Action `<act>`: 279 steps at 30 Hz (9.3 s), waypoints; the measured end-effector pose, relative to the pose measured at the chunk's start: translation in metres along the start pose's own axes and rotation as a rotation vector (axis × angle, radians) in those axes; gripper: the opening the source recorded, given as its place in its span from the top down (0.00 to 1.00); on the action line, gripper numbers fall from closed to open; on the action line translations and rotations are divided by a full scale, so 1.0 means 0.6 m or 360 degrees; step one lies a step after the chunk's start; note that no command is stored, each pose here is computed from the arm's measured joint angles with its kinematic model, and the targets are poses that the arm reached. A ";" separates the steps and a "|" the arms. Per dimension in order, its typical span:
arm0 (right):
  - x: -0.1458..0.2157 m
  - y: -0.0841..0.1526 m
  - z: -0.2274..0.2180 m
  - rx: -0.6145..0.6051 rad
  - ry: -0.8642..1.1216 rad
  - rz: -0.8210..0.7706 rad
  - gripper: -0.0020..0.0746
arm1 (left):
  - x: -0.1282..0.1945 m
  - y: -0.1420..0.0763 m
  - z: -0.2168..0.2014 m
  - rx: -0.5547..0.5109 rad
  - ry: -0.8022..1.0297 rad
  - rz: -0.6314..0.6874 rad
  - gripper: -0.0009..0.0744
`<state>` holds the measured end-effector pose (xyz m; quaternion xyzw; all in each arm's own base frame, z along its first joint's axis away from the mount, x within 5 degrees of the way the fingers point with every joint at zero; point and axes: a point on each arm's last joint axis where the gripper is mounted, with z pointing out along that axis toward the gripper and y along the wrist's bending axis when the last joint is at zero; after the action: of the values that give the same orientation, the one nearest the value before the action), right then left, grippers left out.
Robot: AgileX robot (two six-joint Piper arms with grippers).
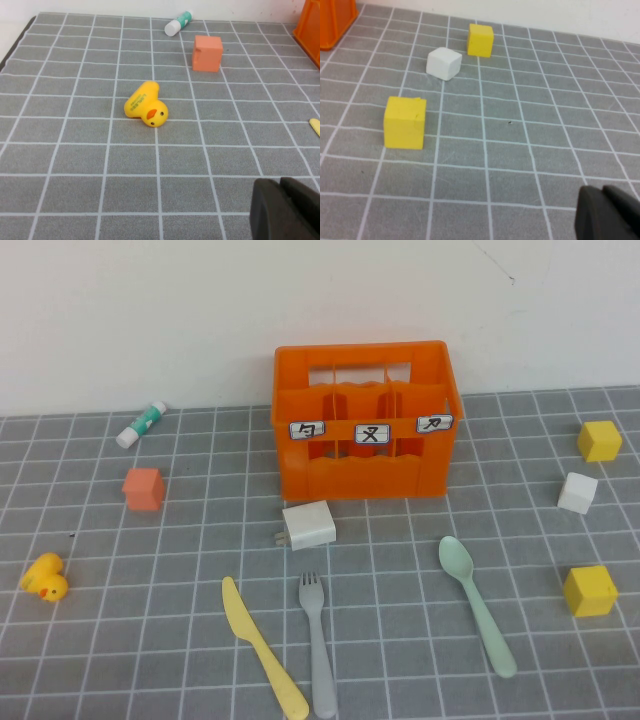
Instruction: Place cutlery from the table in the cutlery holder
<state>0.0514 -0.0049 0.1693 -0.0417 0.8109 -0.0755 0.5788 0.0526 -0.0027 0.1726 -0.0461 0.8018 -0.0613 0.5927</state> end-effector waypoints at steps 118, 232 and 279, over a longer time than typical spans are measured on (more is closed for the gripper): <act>-0.134 -0.020 -0.085 0.0047 -0.1784 0.0352 0.98 | -0.112 -0.021 -0.052 0.0182 -0.1369 0.0161 0.99; -0.186 0.027 0.107 -0.0819 0.0596 -0.0326 0.98 | -0.061 -0.261 0.358 0.0133 0.1652 -0.0137 0.44; -0.189 0.030 0.107 -0.0838 0.0570 -0.0298 0.98 | -0.059 -0.299 0.396 -0.0020 0.1703 0.0320 0.79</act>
<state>0.1493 0.0254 0.2517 -0.2503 0.8841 0.0776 0.3870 0.2905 -0.1851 0.1644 0.0648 0.9923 -0.0143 0.1045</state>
